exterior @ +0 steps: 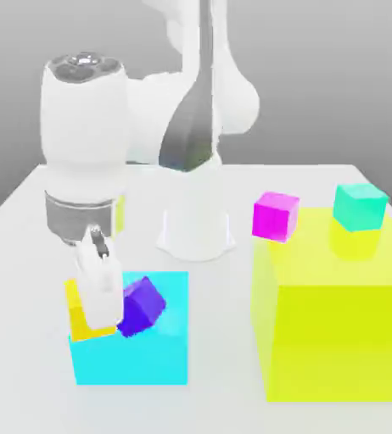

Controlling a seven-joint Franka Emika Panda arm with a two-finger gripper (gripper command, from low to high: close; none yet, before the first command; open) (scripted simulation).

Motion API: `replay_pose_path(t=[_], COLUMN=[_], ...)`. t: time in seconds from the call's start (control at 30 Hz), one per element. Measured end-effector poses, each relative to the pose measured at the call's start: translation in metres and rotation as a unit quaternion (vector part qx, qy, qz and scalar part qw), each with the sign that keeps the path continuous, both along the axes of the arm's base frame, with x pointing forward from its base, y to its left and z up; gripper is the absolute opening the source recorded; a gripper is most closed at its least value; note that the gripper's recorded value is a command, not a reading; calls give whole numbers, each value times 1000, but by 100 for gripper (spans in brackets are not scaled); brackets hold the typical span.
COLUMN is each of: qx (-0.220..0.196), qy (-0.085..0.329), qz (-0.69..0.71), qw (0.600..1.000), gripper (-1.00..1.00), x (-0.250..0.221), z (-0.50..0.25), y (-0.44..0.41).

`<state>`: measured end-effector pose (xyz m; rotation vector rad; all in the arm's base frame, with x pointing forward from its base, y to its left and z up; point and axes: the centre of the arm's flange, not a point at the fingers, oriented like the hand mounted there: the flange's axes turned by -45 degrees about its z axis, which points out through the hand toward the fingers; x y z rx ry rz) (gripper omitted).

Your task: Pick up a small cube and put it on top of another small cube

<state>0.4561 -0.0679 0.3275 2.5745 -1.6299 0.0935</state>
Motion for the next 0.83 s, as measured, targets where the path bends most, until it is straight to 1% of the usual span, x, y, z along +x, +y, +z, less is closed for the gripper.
replay_pose_path(t=[0.13, 0.27, 0.4, 0.53, 0.6, 0.7, 0.73, 0.83], qx=[-3, -2, 16, 42, 53, 56, 56, 56], qy=[-1, -2, -4, -2, 0, 1, 0, 0], qz=[24, 60, 52, 36, 11, 2, 1, 1], qw=[1000, 998, 999, 998, 999, 998, 998, 998], gripper=[-100, -100, -100, -100, -100, -100, 100, 100], x=[-8, -37, -89, -156, -173, -177, -178, -178], z=[46, 85, 114, 135, 133, 96, 84, 84], y=[82, 172, 248, 312, 320, 322, 321, 321])
